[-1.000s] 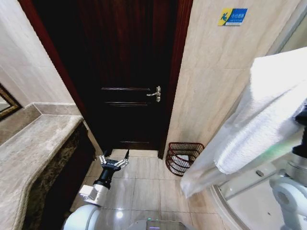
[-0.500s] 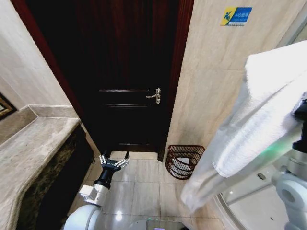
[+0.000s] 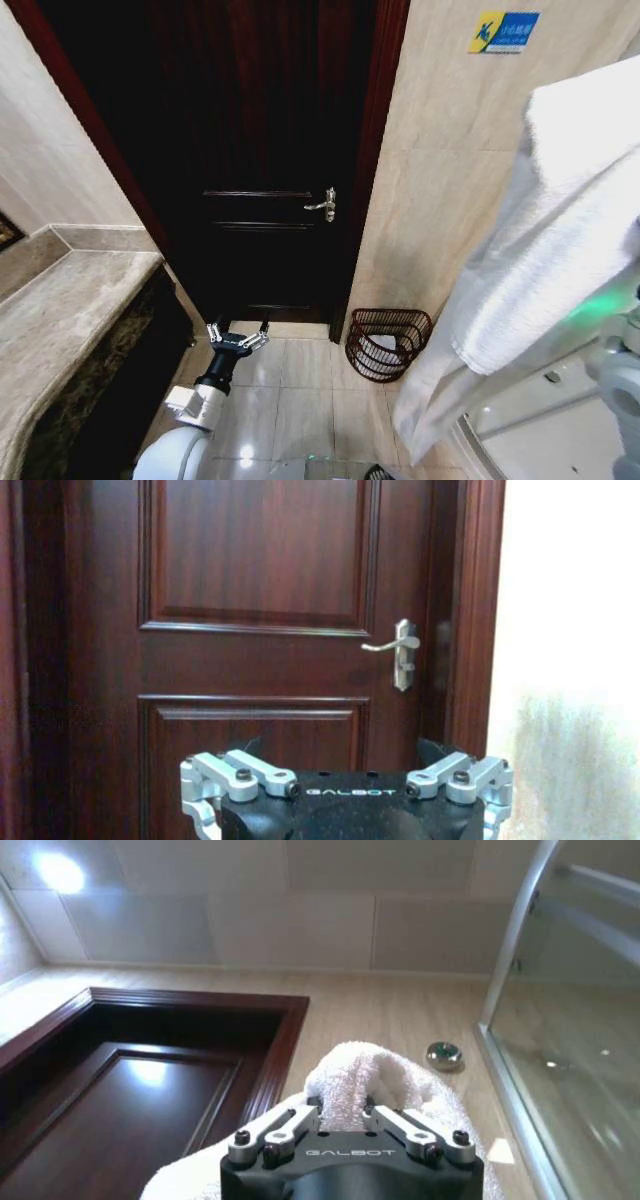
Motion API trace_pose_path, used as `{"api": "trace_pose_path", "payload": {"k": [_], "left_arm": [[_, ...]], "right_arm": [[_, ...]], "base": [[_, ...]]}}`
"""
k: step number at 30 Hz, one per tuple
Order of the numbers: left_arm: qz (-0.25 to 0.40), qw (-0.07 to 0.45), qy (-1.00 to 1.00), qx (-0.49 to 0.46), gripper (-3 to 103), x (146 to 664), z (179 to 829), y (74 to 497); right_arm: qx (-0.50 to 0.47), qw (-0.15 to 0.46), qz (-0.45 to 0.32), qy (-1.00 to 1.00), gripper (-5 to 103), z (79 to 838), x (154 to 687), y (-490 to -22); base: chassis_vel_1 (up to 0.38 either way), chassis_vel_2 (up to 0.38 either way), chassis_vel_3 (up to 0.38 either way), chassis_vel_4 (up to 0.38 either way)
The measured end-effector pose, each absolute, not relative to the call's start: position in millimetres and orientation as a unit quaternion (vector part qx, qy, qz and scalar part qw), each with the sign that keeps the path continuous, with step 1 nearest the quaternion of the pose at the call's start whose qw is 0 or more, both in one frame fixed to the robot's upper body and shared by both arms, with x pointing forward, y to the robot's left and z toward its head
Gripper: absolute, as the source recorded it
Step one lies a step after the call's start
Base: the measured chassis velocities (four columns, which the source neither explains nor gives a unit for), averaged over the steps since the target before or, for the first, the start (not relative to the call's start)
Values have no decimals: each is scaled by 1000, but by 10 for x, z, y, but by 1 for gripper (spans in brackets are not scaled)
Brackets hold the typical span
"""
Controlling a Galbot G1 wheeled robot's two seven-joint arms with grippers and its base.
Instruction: Discard the used towel into the hamper.
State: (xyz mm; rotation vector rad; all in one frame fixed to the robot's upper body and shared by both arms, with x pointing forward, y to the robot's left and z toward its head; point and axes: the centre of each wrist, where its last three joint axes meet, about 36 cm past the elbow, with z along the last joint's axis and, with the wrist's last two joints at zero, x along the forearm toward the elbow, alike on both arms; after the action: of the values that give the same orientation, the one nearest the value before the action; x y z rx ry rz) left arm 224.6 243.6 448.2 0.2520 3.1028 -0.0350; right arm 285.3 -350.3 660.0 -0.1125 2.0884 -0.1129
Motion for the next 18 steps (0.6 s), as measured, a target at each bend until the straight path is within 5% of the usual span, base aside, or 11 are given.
{"api": "trace_pose_path", "payload": {"k": [8,18], "left_arm": [[-11,14,997,81,100,2247,4483,2436],[-11,14,997,81,100,2246,4482,2436]], "right_arm": [[-63,516,-38,853,12,6746,2954,-3538],[-80,546,-63,831,12,7173,3268,-3744]], "base": [[-151,136,139,-107],[10,-16,-25,19]]}}
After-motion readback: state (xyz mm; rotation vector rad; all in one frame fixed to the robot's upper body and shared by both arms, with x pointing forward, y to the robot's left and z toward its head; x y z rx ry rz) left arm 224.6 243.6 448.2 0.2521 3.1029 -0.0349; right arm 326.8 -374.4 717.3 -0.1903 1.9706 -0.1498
